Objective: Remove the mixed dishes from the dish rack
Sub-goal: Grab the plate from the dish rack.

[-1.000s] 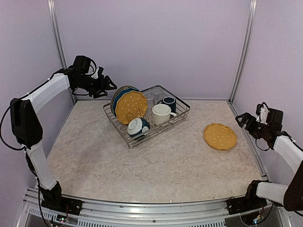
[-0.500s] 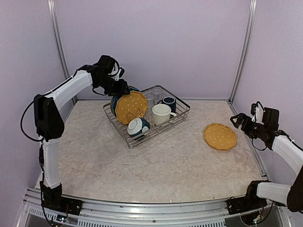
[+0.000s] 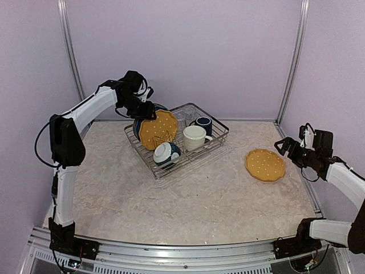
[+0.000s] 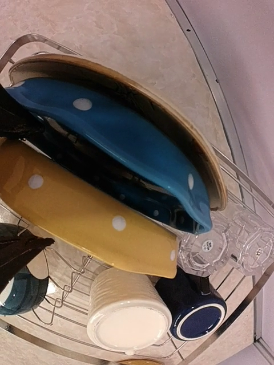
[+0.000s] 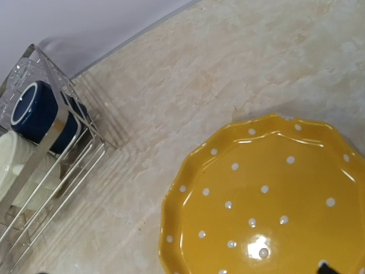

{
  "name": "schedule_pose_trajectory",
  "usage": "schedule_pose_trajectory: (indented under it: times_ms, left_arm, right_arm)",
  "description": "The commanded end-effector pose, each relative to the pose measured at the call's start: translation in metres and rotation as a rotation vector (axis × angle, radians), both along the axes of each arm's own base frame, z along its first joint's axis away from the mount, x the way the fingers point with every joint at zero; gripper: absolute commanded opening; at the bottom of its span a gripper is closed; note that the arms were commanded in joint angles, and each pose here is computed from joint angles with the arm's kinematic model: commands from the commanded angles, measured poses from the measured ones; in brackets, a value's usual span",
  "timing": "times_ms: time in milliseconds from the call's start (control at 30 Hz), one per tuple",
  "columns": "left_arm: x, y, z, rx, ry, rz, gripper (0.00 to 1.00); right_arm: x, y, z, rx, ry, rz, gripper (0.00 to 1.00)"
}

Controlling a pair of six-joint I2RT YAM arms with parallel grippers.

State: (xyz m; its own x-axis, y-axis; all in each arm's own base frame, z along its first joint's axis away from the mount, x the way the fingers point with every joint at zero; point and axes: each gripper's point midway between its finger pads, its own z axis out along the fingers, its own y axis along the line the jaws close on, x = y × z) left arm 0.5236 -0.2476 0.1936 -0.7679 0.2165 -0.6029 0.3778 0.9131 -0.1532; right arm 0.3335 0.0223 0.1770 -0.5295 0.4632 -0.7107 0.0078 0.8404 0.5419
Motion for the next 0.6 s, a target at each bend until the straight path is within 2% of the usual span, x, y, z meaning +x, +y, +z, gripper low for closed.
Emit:
schedule_pose_trajectory:
  times_ms: [0, 133, 233, 300, 467, 567]
  left_arm:
    - [-0.005, -0.006, -0.023, 0.027, 0.044, -0.087, 0.55]
    - [-0.002, -0.006, -0.021, 0.052, 0.015, -0.134, 0.53]
    - [-0.004, -0.008, -0.022, 0.088, -0.002, -0.175, 0.45]
    - [-0.006, -0.011, -0.025, 0.124, -0.012, -0.2, 0.43]
    - [-0.011, -0.019, -0.03, 0.163, -0.019, -0.236, 0.42]
    - [-0.01, -0.021, -0.033, 0.182, -0.026, -0.249, 0.46]
  right_arm:
    - [0.007, 0.005, 0.012, -0.004, -0.028, 0.006, 1.0]
    - [0.01, 0.008, 0.015, -0.011, -0.032, 0.009, 1.0]
    - [0.01, 0.009, 0.015, -0.015, -0.027, 0.009, 1.0]
    - [0.01, 0.01, 0.015, -0.015, -0.027, 0.008, 1.0]
    - [0.01, 0.011, 0.01, -0.012, -0.018, 0.006, 1.0]
    - [0.011, 0.013, 0.008, -0.009, -0.012, 0.011, 1.0]
